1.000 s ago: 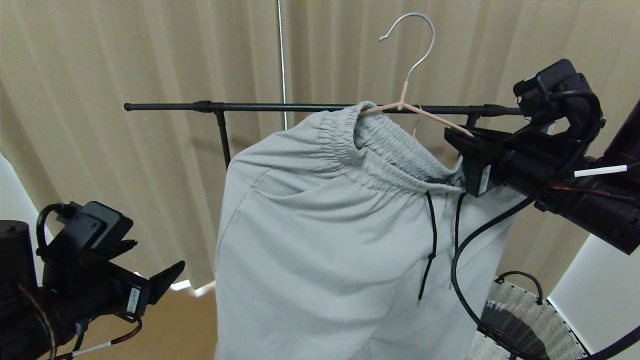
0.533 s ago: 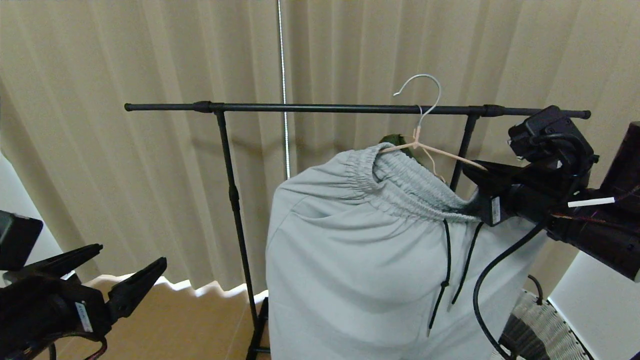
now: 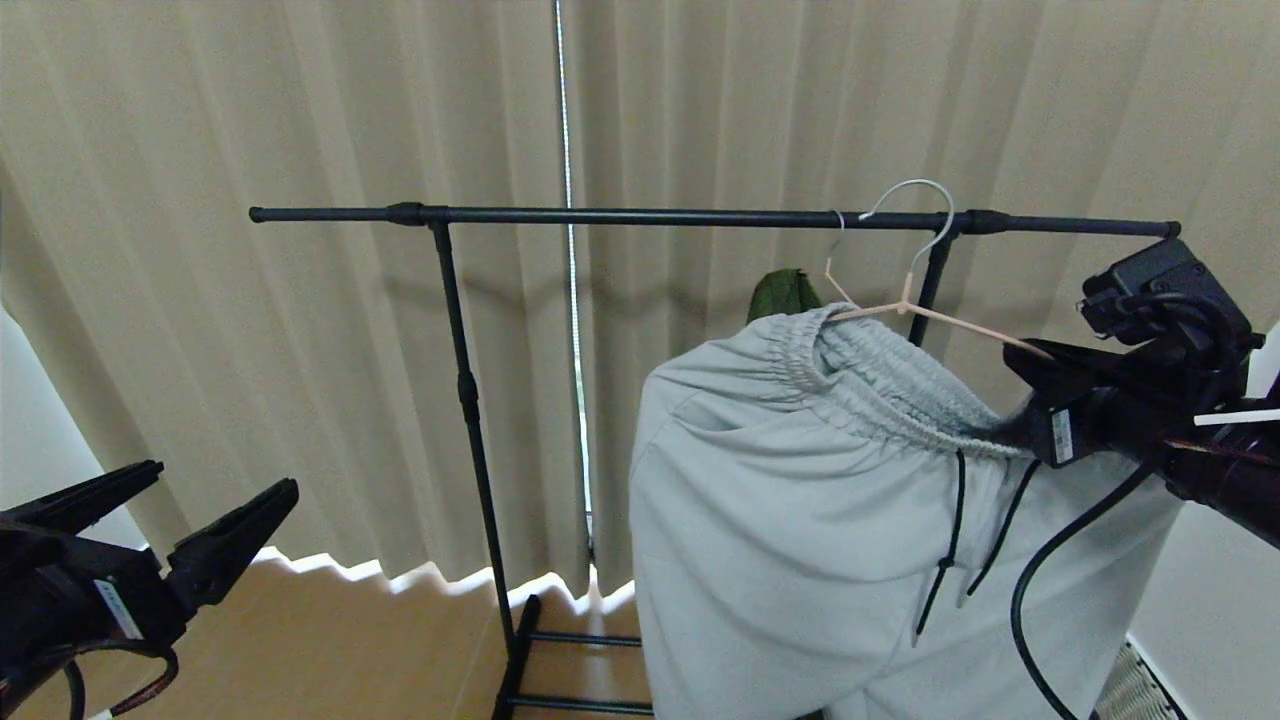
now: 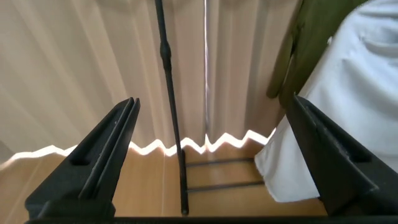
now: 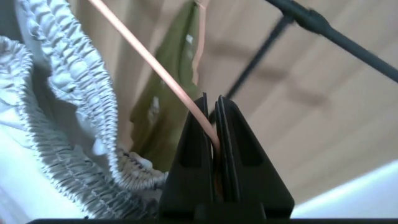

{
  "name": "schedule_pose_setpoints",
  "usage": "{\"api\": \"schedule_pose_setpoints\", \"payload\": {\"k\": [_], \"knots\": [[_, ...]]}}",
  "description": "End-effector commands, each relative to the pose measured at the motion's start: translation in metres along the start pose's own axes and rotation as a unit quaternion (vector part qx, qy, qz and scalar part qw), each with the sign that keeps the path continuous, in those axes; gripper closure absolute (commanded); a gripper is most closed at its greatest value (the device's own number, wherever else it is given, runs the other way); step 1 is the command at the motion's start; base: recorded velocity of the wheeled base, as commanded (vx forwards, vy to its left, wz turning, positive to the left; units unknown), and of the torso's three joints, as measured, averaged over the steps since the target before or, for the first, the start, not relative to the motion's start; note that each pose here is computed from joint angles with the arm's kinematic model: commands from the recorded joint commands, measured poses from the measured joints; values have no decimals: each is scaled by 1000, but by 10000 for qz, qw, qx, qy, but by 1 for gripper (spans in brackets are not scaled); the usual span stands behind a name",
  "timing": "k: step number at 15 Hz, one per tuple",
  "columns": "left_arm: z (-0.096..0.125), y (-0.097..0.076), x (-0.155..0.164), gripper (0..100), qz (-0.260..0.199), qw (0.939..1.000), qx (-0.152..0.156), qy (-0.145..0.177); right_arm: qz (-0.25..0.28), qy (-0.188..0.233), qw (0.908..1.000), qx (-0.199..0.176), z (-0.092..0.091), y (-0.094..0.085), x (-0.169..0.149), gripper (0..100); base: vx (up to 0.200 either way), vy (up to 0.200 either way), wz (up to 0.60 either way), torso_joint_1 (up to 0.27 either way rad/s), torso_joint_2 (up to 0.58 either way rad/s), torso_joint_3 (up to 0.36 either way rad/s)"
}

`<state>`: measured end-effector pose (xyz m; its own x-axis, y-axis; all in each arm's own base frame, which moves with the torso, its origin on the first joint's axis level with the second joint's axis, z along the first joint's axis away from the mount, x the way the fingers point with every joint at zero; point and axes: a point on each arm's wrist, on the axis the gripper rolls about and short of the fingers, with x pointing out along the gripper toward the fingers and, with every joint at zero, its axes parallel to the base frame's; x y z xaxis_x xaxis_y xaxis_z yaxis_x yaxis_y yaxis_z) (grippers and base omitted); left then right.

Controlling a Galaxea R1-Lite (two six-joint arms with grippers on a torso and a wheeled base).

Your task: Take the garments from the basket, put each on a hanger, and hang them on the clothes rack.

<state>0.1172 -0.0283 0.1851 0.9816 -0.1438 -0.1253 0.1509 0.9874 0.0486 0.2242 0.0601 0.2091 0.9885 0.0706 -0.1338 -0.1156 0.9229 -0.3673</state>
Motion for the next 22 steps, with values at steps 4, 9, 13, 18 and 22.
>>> {"api": "schedule_pose_setpoints", "payload": {"k": [4, 9, 13, 18, 22], "knots": [[1, 1, 0, 0, 45, 9999, 1, -100, -344, 408, 9986, -34, -14, -6, -3, 100, 0, 0, 0, 0, 0, 0], [1, 1, 3, 0, 43, 10000, -9, -47, -456, 502, 9977, -37, -14, -7, -9, 100, 0, 0, 0, 0, 0, 0], [0, 1, 3, 0, 50, 10000, 7, -31, -450, 452, 9980, -48, -12, -7, -13, 100, 0, 0, 0, 0, 0, 0], [-1, 1, 2, 0, 42, 10000, 7, -31, -457, 478, 9978, -54, -13, -7, -13, 100, 80, 0, 0, -1, 2, 0], [-2, 1, 2, 0, 41, 10000, 10, -1, -440, 503, 9978, -55, -15, -6, -13, 100, 200, 0, 0, -1, 2, 5]]}}
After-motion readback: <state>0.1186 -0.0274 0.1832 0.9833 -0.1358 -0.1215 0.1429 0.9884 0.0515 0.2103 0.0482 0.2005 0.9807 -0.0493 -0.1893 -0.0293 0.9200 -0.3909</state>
